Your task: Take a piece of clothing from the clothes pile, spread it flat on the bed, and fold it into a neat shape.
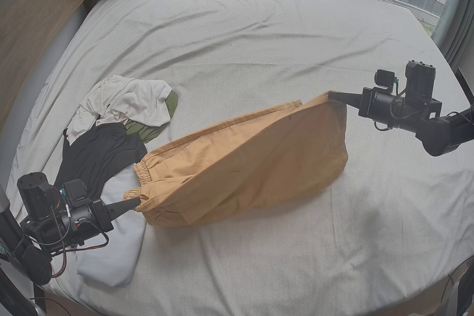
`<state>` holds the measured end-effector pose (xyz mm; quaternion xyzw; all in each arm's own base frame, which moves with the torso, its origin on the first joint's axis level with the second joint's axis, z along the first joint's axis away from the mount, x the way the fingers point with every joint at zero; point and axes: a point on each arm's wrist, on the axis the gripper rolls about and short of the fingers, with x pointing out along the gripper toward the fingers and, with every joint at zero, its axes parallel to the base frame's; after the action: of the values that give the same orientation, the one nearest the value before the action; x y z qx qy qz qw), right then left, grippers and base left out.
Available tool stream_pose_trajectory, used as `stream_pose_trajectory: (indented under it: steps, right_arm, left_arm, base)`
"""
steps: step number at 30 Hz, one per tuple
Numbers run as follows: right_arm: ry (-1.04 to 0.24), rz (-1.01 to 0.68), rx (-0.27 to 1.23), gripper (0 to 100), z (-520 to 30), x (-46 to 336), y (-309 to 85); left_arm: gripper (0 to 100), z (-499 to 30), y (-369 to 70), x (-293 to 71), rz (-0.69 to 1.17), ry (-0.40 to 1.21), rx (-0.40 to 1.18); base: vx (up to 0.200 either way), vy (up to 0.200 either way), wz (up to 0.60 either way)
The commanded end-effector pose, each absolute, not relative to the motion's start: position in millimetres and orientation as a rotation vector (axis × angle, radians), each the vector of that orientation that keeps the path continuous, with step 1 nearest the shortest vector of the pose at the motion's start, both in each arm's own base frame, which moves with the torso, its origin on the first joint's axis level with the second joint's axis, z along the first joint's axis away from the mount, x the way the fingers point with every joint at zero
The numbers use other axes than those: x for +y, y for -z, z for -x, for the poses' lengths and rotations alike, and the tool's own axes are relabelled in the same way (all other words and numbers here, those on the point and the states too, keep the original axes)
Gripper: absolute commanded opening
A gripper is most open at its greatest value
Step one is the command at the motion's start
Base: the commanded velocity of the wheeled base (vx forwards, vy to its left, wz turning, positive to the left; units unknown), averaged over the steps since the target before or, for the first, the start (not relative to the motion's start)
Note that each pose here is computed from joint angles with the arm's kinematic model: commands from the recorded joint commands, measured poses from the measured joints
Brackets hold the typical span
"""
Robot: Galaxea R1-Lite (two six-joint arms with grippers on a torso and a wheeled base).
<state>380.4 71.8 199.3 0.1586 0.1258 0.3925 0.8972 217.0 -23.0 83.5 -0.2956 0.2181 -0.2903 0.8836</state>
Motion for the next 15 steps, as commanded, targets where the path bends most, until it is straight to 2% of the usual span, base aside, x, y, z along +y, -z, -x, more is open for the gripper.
stream_pose_trajectory:
  steps: [1,15]
  right_arm:
    - [-0.823,-0.327,0.263,0,-395.6,78.8,-195.9]
    - [-0.823,-0.333,0.289,0,-422.5,85.8,-183.1]
  left_arm:
    - [0,-223.8,-83.7,-21.3,0.63,0.594,0.447]
    - [0,-251.7,-76.8,-14.8,0.671,0.502,0.427]
  base:
    - [0.0,0.0,0.0]
    - [0.0,0.0,0.0]
